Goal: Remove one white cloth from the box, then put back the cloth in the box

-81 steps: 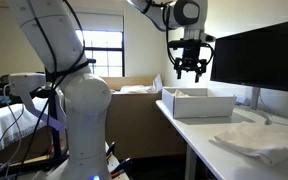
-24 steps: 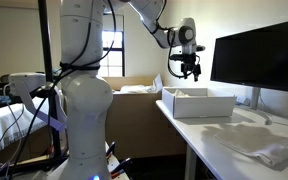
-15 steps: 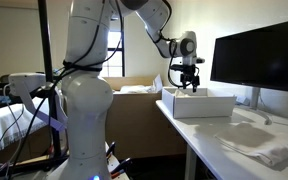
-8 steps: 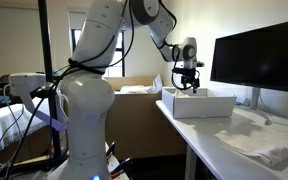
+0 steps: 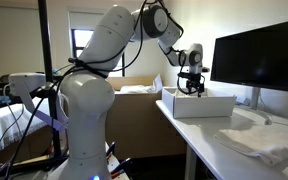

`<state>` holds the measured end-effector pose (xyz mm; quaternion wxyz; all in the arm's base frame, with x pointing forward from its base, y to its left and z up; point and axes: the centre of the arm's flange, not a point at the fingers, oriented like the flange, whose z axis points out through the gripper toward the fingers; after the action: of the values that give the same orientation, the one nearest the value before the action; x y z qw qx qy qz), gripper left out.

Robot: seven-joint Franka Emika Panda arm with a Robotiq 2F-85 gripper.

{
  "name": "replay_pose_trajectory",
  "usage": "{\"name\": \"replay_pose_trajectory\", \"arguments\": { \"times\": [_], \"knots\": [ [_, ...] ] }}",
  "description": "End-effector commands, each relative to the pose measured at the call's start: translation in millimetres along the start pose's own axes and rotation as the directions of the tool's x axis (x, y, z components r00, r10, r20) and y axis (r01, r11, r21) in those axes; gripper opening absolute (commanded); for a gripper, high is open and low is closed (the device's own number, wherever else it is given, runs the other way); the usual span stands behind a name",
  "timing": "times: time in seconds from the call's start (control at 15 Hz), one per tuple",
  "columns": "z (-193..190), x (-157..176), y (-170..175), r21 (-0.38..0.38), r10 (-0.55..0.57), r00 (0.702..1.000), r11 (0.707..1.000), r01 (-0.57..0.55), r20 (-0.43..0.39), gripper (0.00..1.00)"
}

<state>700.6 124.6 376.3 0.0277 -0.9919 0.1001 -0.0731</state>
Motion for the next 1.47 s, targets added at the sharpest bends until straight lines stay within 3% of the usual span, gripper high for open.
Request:
{"name": "replay_pose_trajectory", "arguments": {
  "times": [0.0, 0.73, 1.0, 1.4],
  "knots": [
    [0.4, 17.7, 4.4, -0.008, 0.045, 0.999, 0.999, -0.045, 0.018, 1.00],
    [43.5, 16.2, 17.0, 0.044, 0.140, 0.971, 0.988, -0.151, 0.195, 1.00],
    [48.7, 21.8, 7.4, 0.091, 0.118, 0.979, 0.987, -0.135, 0.165, 1.00],
    [17.3, 28.5, -14.5, 0.135, 0.001, 0.999, 0.991, -0.008, 0.053, 1.00]
  ]
}}
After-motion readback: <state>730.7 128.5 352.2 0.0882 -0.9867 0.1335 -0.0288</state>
